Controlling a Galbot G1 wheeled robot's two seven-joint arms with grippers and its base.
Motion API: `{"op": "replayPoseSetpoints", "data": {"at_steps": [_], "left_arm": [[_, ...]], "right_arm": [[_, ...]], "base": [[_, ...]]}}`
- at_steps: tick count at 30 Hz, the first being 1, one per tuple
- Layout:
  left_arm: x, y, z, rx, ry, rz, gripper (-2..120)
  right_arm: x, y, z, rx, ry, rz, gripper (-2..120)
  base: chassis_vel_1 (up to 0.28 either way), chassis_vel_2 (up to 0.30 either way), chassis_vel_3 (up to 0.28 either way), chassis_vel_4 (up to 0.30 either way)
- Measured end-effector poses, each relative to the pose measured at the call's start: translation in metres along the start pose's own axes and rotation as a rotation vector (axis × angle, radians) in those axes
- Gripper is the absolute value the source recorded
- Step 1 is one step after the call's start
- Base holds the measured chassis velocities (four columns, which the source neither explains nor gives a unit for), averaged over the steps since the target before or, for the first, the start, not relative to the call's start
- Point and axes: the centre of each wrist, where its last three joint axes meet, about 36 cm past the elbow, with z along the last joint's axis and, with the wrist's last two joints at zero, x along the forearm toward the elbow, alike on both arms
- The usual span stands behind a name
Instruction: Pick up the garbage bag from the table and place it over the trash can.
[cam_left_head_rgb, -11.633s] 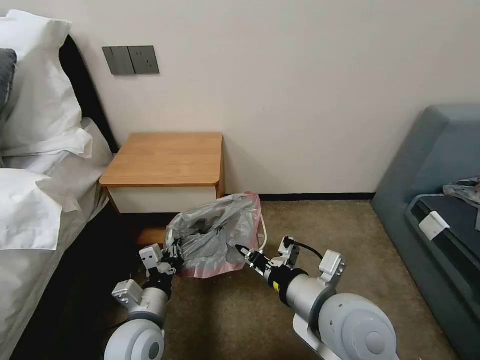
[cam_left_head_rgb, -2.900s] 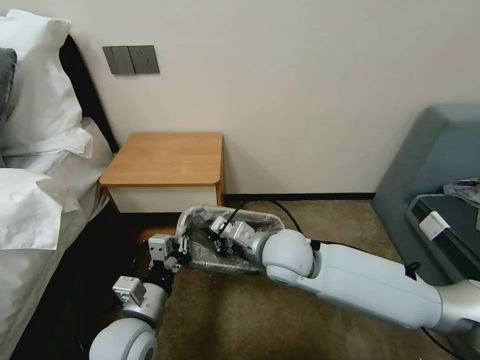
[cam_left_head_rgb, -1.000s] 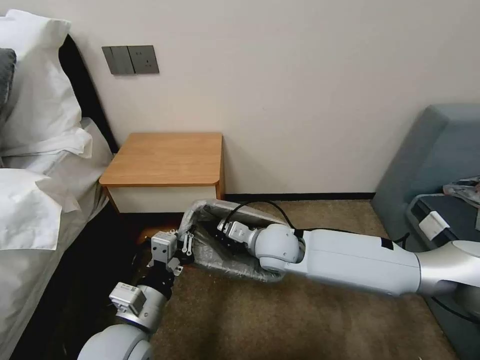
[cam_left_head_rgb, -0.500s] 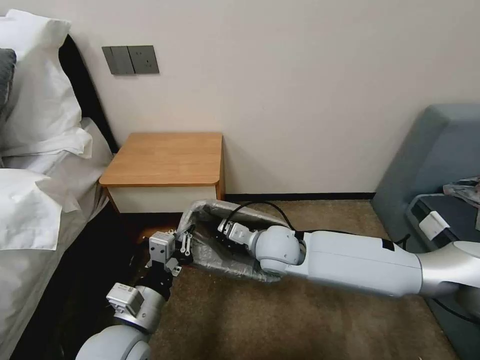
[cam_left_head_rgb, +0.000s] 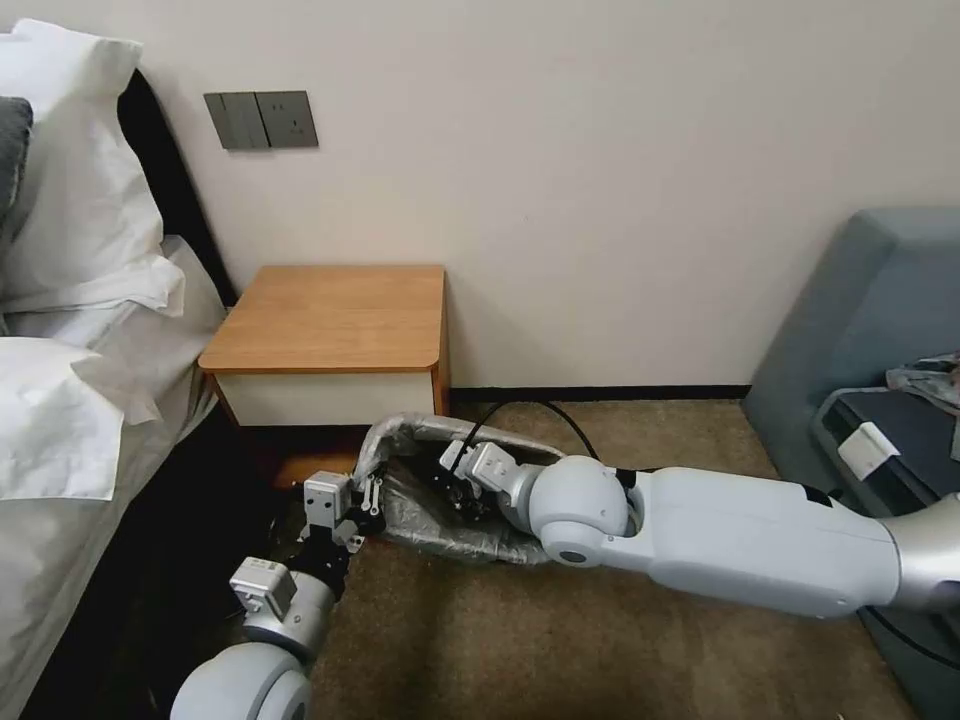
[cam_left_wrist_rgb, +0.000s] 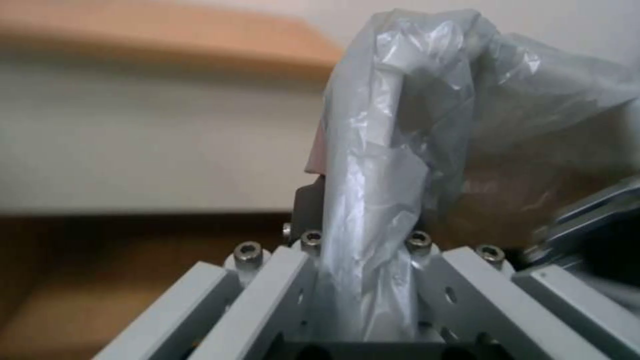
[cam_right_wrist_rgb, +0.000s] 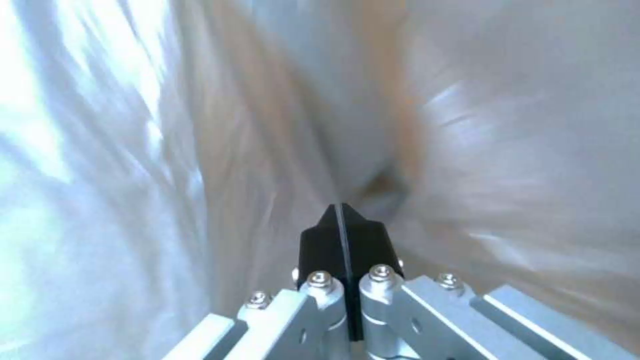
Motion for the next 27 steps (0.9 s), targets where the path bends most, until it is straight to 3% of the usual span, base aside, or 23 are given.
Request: {"op": "replayPoseSetpoints", "data": {"at_steps": [4,11,15,17,19,22,27], "left_arm": [[-0.005,0.000,0.008,0.066,0.062,-0.041,3],[-0.010,-0.001,0.023,0.098,0.146,-0.103,3],[-0.010,-0.003,0.027,0.122,0.198,-0.130,3],[-0.009,-0.005,0.030,0.139,0.236,-0.146,3],[-0.009,-0.005,0.031,0.140,0.247,-0.149,3],[-0.005,-0.006,0.033,0.151,0.276,-0.161,3],[-0.003,-0.011,0.037,0.175,0.302,-0.193,3]], "right_arm": [[0.012,-0.002,0.000,-0.081,-0.014,-0.032,0],[0.029,-0.006,0.014,-0.193,-0.052,-0.028,0],[0.041,0.000,0.030,-0.274,-0.099,-0.029,0],[0.056,-0.001,0.045,-0.341,-0.172,0.004,-2],[0.062,-0.005,0.052,-0.350,-0.210,0.032,2],[0.074,-0.011,0.080,-0.335,-0.285,0.122,17],[0.076,-0.004,0.107,-0.319,-0.335,0.233,30]], "base": [[0.000,0.000,0.000,0.000],[0.000,0.000,0.000,0.000],[0.000,0.000,0.000,0.000],[0.000,0.000,0.000,0.000],[0.000,0.000,0.000,0.000],[0.000,0.000,0.000,0.000],[0.000,0.000,0.000,0.000]]}}
